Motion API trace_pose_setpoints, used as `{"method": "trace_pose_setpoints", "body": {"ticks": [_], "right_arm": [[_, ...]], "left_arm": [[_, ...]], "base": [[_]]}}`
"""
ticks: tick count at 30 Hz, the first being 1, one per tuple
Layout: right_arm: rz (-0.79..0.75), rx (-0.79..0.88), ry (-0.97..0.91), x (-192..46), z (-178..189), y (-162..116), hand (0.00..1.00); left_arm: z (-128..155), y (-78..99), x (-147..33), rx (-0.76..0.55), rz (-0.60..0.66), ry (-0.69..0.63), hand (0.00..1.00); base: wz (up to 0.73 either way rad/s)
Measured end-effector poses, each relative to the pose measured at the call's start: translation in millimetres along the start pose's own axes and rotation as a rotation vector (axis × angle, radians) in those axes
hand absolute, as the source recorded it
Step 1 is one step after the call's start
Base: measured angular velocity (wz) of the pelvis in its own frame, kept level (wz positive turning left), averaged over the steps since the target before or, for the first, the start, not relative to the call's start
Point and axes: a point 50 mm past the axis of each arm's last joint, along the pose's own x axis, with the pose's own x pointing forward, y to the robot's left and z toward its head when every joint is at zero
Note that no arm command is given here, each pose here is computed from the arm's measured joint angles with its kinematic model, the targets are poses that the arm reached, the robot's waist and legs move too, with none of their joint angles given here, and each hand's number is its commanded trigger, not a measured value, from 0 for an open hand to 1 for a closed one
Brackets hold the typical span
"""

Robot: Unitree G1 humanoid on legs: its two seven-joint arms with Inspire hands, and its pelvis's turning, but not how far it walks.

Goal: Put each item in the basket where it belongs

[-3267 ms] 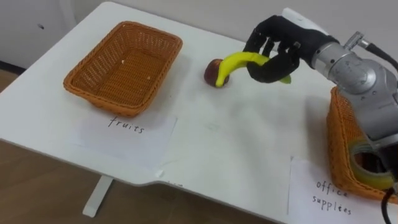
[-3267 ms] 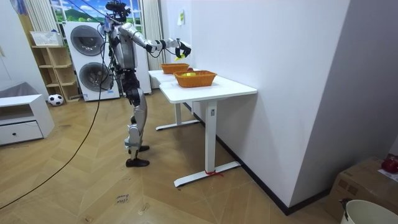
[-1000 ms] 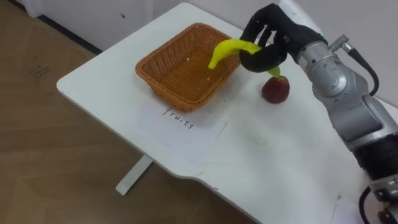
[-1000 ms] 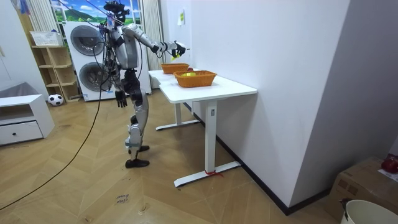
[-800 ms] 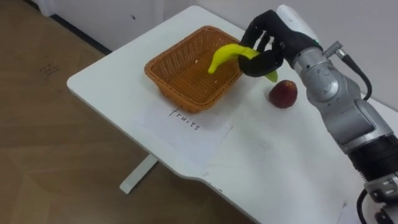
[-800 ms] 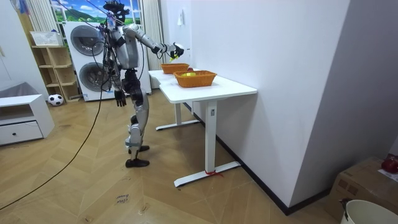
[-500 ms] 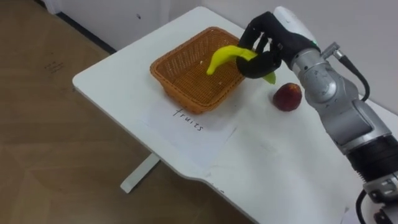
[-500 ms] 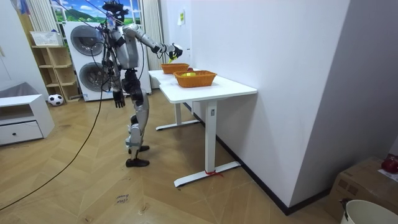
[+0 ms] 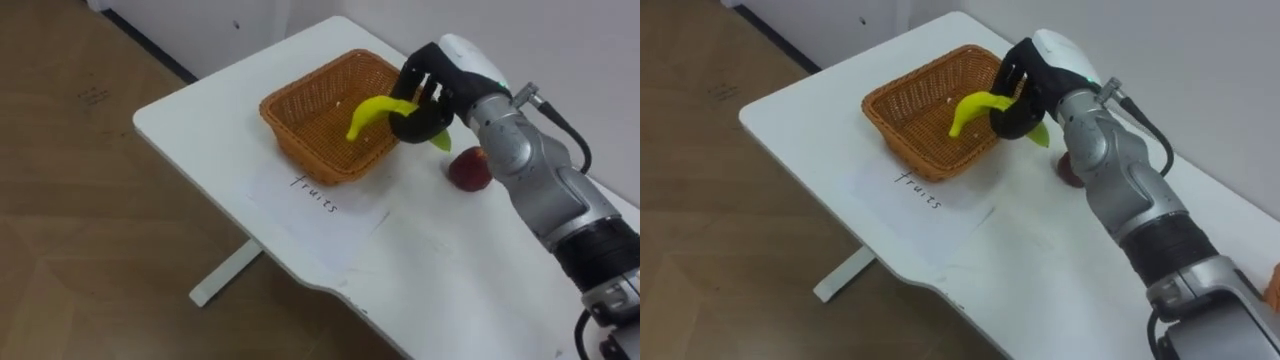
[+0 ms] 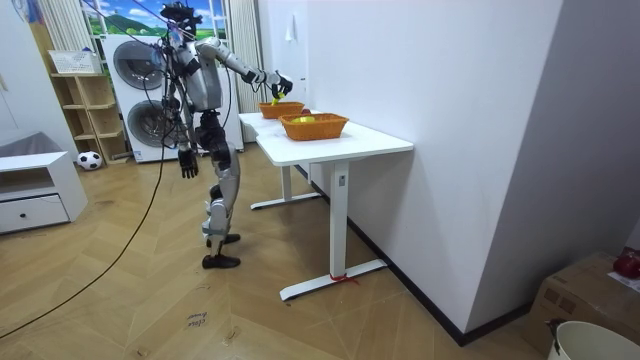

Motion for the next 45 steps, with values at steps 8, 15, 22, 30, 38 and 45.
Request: {"method": "trace_pose_setpoints", "body": {"ticks": [8,15,22,30,38,45], "right_arm": [[-0.004,-0.051,0.013,0.6,-2.3,5.1,1.0],[-0.02,-0.046,0.009,1.0,-0.4,6.6,1.0],[-0.059,-0.047,0.007,0.9,-0.1,4.8,1.0],[-0.057,-0.069,-0.001,0.8,1.7,7.4,0.0],[-0.063,-0.1,-0.006,0.9,2.6,7.1,0.0],[-0.076,-0.151,-0.032,1.7,11.1,9.7,0.0]], "left_arm": [[-5.8,10.6,0.1,0.017,0.019,0.013,0.0],[-6.1,11.6,0.2,0.019,0.007,0.012,0.0],[-5.8,12.1,0.2,0.019,0.008,0.012,0.0],[-3.7,11.2,0.4,0.027,0.006,0.002,0.0],[-3.8,12.5,0.4,0.029,0.011,0.002,0.0],[-1.4,12.8,0.8,0.029,0.01,-0.003,0.0]], "base": [[-0.01],[0.0],[0.0],[0.02],[0.02],[0.0]]}}
